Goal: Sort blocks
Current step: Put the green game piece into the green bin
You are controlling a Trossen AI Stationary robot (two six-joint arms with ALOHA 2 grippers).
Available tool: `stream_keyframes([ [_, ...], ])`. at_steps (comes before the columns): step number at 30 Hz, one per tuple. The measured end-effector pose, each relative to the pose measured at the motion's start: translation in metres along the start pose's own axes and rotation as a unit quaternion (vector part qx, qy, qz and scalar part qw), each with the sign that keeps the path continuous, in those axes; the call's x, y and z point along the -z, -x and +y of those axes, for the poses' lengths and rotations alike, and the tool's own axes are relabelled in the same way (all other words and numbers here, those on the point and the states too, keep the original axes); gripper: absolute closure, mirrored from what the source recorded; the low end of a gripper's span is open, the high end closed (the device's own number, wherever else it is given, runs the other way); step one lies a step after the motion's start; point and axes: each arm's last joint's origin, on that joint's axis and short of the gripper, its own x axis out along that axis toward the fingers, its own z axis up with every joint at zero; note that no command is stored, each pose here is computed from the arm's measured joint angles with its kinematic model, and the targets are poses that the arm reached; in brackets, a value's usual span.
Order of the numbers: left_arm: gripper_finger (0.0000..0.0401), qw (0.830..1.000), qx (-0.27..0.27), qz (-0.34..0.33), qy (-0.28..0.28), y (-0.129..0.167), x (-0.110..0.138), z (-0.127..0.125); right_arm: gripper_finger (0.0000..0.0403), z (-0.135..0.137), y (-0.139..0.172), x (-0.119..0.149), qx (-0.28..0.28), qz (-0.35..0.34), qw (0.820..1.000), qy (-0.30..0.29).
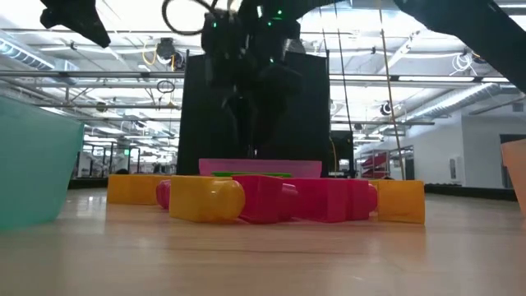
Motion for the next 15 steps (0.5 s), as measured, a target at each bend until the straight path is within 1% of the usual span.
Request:
stream_keyframes([
  [3,0.0342,1.000,0.003,0.002,0.000,0.000,0.000,0.000,0.0147,-0.001,-0.015,0.004,0.005,0.040,0.999,0.017],
  [7,0.0342,1.000,0.004,0.003,0.000,0.000,0.000,0.000,0.0147,-0.003,-0.030,0.007,-0.008,0.062,0.998,0.019],
  [11,0.0342,1.000,0.000,0.010,-0.005,0.000,0.002,0.001,0.0152,-0.008,-0.048,0.009,0.013,0.089,0.996,0.009],
  [13,0.0342,1.000,-0.002,0.012,-0.007,0.000,0.002,0.001,0.0173,-0.009,-0.053,0.010,0.019,0.098,0.995,0.000],
  [15,0.0342,1.000,-0.003,0.013,-0.007,0.000,0.002,0.001,0.0212,-0.009,-0.054,0.010,0.021,0.096,0.995,-0.008],
])
